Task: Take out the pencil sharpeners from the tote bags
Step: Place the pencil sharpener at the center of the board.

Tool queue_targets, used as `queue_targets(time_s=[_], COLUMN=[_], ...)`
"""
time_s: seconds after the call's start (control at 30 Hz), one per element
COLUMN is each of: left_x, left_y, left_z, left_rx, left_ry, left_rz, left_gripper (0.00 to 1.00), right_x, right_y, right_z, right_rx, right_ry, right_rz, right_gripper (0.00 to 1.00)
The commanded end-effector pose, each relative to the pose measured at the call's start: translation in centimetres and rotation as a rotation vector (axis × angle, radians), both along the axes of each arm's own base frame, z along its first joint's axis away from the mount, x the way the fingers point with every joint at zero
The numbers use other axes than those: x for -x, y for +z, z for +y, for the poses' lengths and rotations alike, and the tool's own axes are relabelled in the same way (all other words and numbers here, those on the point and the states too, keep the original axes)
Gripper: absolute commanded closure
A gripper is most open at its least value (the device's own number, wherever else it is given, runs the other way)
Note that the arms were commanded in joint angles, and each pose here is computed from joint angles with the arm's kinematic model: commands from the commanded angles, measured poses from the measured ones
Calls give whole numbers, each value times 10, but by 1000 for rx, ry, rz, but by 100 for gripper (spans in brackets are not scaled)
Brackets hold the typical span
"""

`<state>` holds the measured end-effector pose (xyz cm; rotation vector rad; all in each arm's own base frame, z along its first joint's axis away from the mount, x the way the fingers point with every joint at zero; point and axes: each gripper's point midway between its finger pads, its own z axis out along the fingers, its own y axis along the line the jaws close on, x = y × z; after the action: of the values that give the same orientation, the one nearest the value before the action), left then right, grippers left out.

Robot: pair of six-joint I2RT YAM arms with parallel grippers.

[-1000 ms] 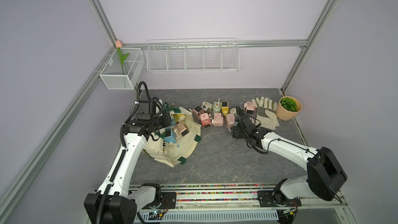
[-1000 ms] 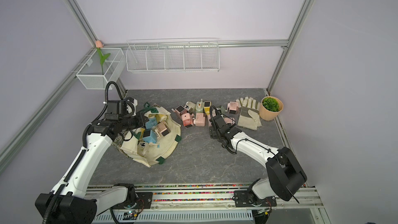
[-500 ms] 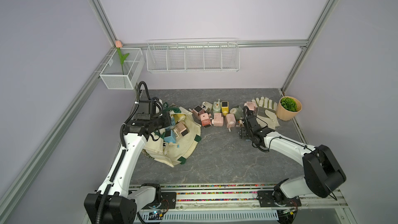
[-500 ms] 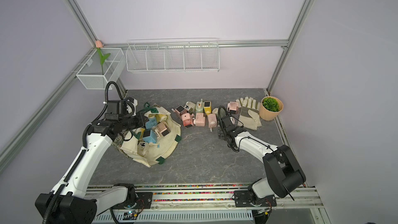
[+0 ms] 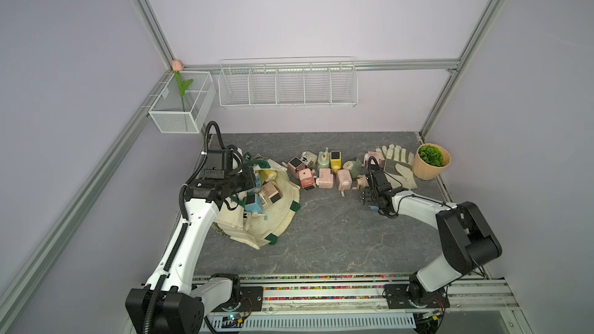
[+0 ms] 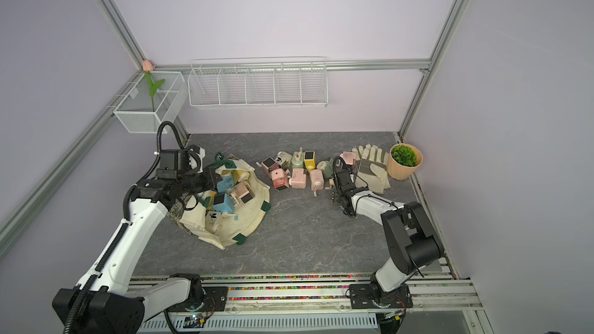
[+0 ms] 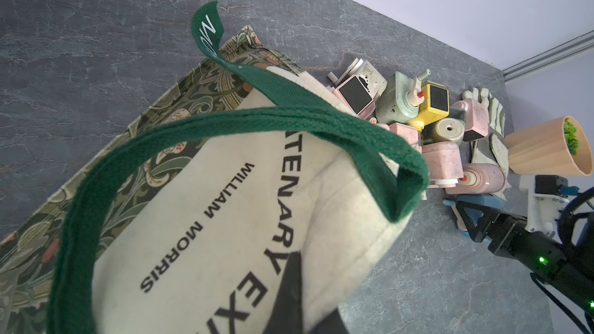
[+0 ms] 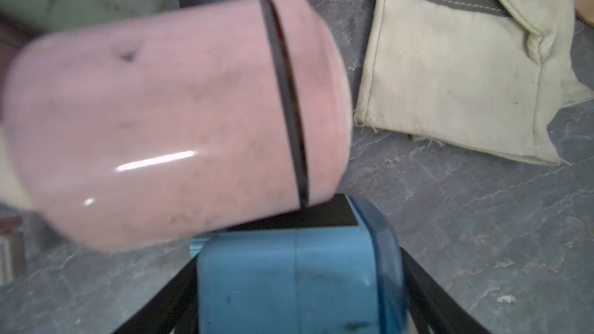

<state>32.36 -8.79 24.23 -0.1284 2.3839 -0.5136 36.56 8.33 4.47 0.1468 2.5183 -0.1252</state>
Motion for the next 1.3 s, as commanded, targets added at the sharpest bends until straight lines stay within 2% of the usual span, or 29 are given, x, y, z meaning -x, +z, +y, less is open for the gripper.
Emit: queue_targets(time_s=[0.0,0.13,0.2,0.4,0.63,0.7,0.9,1.0,1.07,1.17,1.27], left_x=[4,4,4,4,4,4,4,5,5,4,1], left_y=[5,5,5,5,5,5,7,5,5,5,7], left_z=[-4,-4,-4,-3,-3,-3,-4,-5,-7,-11,-19], left_rx=[23,24,21,19,21,22,25,22,13,40,78], left_ry=[-8,-8,-7,-6,-4,-5,-7,-7,-11,-13,-32], left_rz=[-7,-6,-6,-10,-7,-8,-13,-11,-14,-7,12], left_gripper=[100,100,100,100,100,100,100,100,100,100,100], right_x=[-20,-23,-35,-34,-28,-18,5,21,36,60,84], right_y=[6,-6,1,2,21,28,86,122,142,162,170], right_z=[1,-5,-1,-1,-3,-5,12,42,71,120,170], right_rx=[-44,-66,-85,-87,-84,-71,-53,-92,-175,-309,-361], right_ry=[-26,-45,-43,-40,-46,-39,25,153,272,492,710], right_rz=[-52,-27,-50,-47,-88,-100,-237,-346,-407,-460,-475], right_gripper=[31,27,21,2,7,7,6,5,4,2,1])
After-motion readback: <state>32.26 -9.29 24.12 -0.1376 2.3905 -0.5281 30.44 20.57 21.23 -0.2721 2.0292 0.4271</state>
